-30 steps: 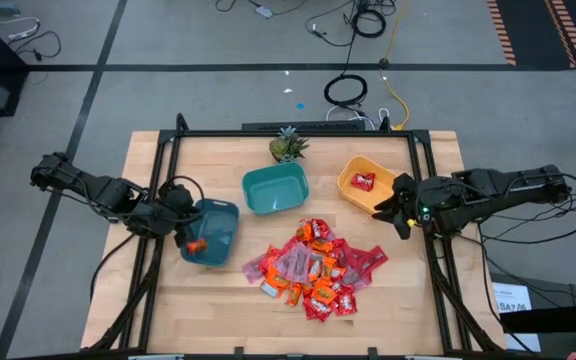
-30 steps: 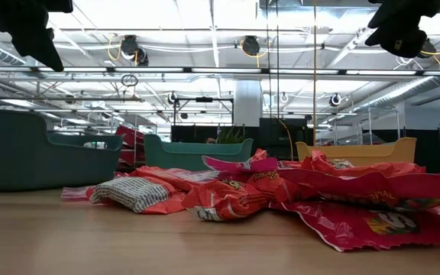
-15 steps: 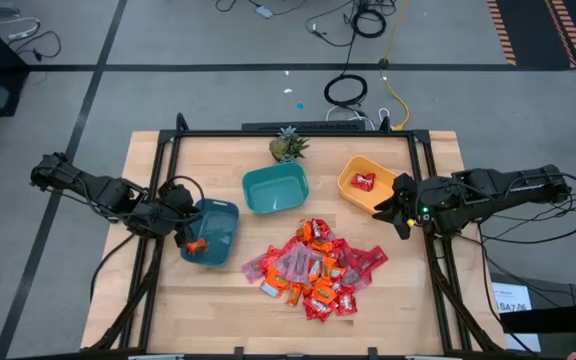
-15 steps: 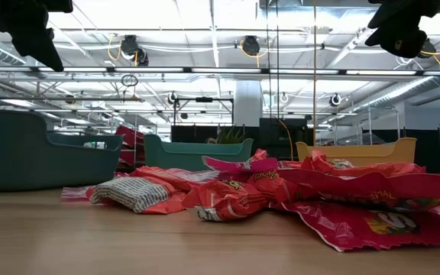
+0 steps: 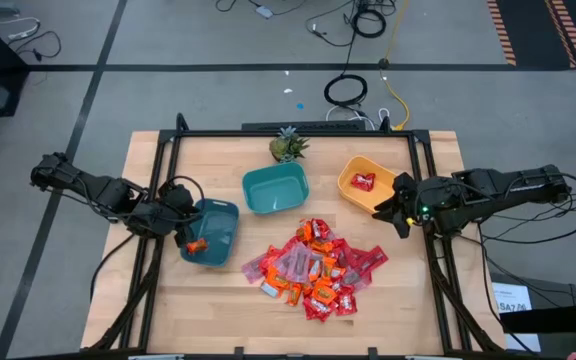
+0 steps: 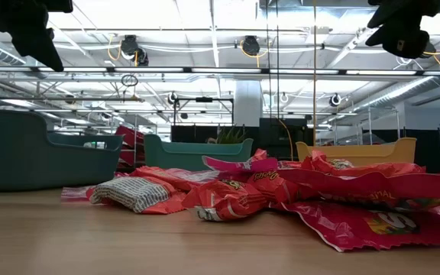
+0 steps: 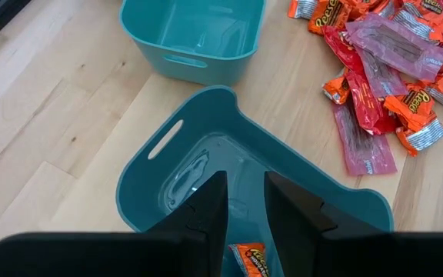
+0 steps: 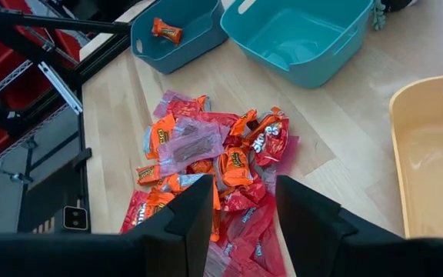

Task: Sort candy
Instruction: Put the red candy into the yellow bin

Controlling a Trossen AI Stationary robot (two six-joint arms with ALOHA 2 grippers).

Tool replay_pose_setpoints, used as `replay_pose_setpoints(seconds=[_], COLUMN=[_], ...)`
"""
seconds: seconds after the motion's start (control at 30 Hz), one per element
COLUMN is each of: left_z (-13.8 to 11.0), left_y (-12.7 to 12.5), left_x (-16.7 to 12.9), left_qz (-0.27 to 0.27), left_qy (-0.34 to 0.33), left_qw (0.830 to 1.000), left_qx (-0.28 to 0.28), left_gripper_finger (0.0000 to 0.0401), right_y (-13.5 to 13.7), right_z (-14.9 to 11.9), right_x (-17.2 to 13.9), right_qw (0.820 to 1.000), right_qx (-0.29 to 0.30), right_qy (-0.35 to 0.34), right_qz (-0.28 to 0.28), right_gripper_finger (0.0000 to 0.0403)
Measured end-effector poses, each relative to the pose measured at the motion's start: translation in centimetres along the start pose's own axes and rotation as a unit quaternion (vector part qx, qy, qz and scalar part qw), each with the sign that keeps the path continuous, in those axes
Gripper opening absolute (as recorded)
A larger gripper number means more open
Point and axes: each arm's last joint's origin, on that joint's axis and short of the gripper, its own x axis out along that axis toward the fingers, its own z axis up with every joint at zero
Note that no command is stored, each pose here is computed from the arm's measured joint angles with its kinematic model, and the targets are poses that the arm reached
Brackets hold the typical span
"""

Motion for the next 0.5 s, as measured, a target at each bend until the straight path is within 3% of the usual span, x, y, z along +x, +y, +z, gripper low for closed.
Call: replay_pose_setpoints(seconds=[0.27, 0.5], left_z=[0.0, 0.0], left_y=[0.0, 0.0], left_x=[0.0, 0.0], left_qz=[0.0, 0.0], left_qy=[0.0, 0.0], left_qw=[1.0, 1.0], left_qx=[0.0, 0.0], left_gripper_finger=[0.0098, 0.0098], right_y=[-0.08, -0.12], right_z=[0.07, 0.1], right_x=[0.0, 0.0], right_qw=[1.0, 1.0], right_qx=[0.013, 0.009], right_qy=[-0.012, -0.019], right_qz=[-0.013, -0.02], right_gripper_finger=[0.0145, 0.0198])
